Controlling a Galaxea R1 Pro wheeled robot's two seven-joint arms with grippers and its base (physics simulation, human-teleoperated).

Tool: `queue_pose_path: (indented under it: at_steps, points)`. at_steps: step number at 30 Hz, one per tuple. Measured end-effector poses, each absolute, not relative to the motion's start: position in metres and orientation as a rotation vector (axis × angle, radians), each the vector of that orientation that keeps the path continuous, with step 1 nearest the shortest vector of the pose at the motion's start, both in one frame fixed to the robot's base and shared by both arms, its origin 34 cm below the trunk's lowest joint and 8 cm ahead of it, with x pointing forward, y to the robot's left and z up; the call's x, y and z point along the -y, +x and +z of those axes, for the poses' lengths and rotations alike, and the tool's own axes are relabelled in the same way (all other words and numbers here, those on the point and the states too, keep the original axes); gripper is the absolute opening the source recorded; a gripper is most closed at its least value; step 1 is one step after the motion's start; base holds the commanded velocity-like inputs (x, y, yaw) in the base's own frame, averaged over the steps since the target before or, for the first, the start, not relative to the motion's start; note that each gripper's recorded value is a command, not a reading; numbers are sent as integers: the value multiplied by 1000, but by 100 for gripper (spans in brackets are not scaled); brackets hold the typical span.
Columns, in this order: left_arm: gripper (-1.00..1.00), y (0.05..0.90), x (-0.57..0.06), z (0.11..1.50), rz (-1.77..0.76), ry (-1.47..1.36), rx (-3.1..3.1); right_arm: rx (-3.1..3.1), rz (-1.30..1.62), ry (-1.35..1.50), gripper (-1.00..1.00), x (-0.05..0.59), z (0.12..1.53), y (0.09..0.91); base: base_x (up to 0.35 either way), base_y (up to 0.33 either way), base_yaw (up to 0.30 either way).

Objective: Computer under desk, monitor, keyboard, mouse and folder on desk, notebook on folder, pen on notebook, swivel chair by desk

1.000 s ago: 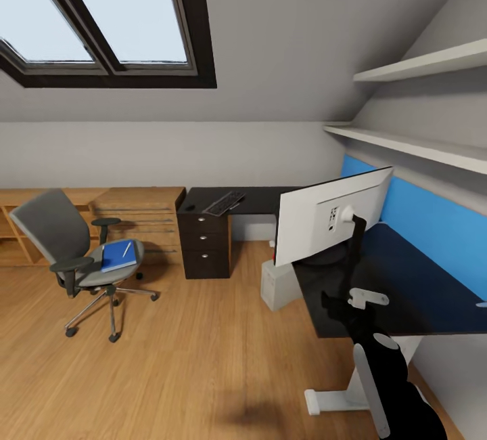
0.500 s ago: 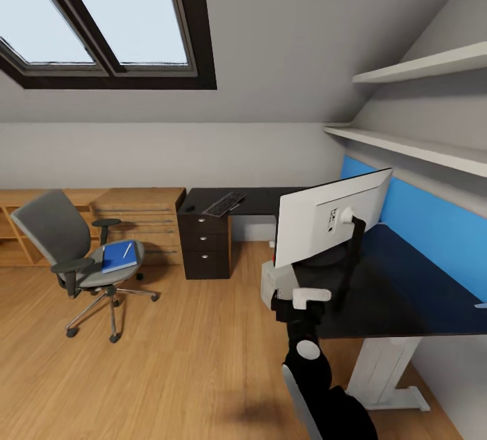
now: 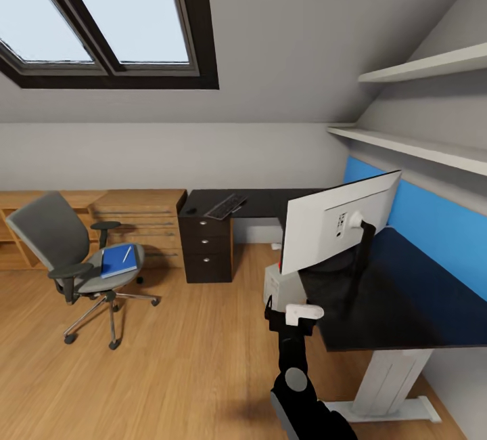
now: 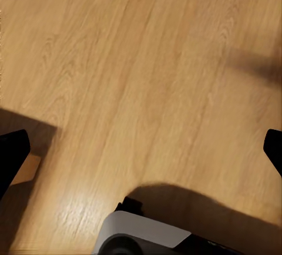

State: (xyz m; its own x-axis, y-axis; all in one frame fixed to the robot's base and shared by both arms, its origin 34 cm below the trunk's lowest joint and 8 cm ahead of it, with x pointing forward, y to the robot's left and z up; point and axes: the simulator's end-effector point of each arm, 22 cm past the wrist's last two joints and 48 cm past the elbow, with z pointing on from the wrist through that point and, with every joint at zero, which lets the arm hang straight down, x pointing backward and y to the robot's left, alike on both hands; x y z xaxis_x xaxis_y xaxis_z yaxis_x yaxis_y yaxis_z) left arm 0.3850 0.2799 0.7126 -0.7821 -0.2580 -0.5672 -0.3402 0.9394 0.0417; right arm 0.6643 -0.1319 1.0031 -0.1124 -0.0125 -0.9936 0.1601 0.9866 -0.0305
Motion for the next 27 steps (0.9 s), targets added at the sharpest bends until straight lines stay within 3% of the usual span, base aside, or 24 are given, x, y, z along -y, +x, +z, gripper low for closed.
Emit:
queue_pose_path:
  at_steps: [12, 27]
  points:
    - [100, 383, -279, 711, 191, -421, -2518, -1667, -144, 107, 100, 130, 1007, 664, 8, 4, 0]
    - [100, 391, -268, 716, 166, -395, -2480, -1664, -148, 104, 100, 131, 1007, 664, 284, 142, 0]
